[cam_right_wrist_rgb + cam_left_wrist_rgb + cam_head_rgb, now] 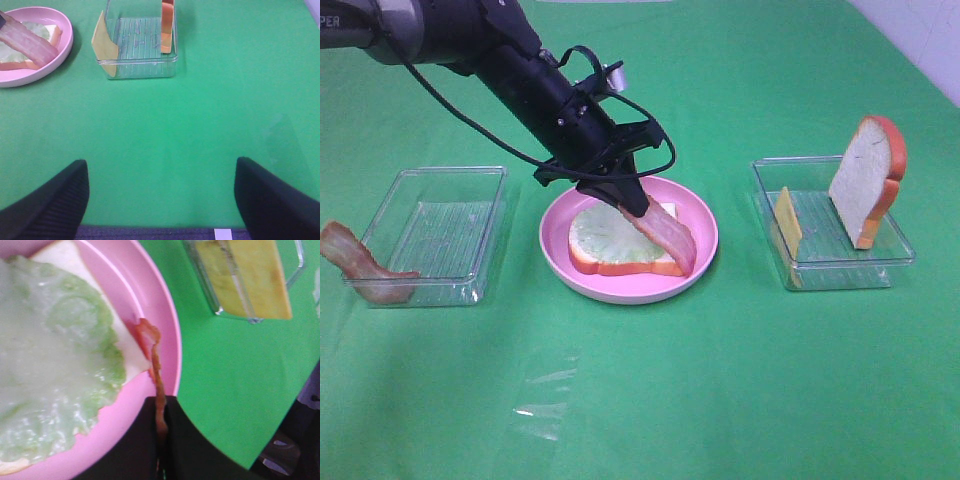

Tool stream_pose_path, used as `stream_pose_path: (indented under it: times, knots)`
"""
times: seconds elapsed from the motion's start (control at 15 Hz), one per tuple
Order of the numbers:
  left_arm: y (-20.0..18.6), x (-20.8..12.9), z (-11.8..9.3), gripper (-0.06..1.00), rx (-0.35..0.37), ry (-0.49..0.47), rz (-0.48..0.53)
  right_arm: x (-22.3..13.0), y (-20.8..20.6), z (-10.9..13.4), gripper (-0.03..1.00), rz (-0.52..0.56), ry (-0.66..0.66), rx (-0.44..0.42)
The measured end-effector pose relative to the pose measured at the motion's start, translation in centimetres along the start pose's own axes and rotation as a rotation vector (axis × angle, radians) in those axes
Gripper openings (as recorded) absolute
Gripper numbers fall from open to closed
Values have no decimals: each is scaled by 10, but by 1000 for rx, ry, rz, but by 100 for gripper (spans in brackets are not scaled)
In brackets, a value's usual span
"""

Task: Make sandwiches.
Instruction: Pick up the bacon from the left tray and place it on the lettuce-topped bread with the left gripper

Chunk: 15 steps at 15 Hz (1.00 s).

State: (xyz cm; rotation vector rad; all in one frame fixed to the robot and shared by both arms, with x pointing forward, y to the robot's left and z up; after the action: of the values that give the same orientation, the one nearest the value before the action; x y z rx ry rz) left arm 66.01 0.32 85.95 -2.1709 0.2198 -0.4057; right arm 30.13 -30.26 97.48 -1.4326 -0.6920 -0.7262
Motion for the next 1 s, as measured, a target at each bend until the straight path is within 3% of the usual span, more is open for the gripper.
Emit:
stream_pose_path:
  times: [0.53, 0.67, 0.8, 1.0]
  knots:
    - [-5, 2, 41, 0, 225, -67, -15, 0, 0, 0, 78, 0, 0, 0]
    - [-5, 1, 41, 0, 228, -70, -15, 0, 0, 0, 78, 0, 0, 0]
    - [-5, 1, 41, 11, 229, -75, -15, 0, 0, 0, 78, 0, 0, 0]
    - [-18, 6, 37, 80, 247, -55, -41, 0, 0, 0, 78, 0, 0, 0]
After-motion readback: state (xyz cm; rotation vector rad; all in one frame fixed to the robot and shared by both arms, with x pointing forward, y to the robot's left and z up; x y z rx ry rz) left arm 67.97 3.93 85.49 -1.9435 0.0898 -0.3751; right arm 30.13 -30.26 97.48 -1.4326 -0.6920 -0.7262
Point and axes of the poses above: a point on each arm's last joint axis where the gripper is mounted, y pointing out along that axis toward the gripper, z along the wrist's bending axis when the last joint is at zero, x = y × z, the point moved 9 cm from there along y, pointing out along that axis toward the gripper, and after that the axes turned 1 degree about y, right-handed, at the moved point
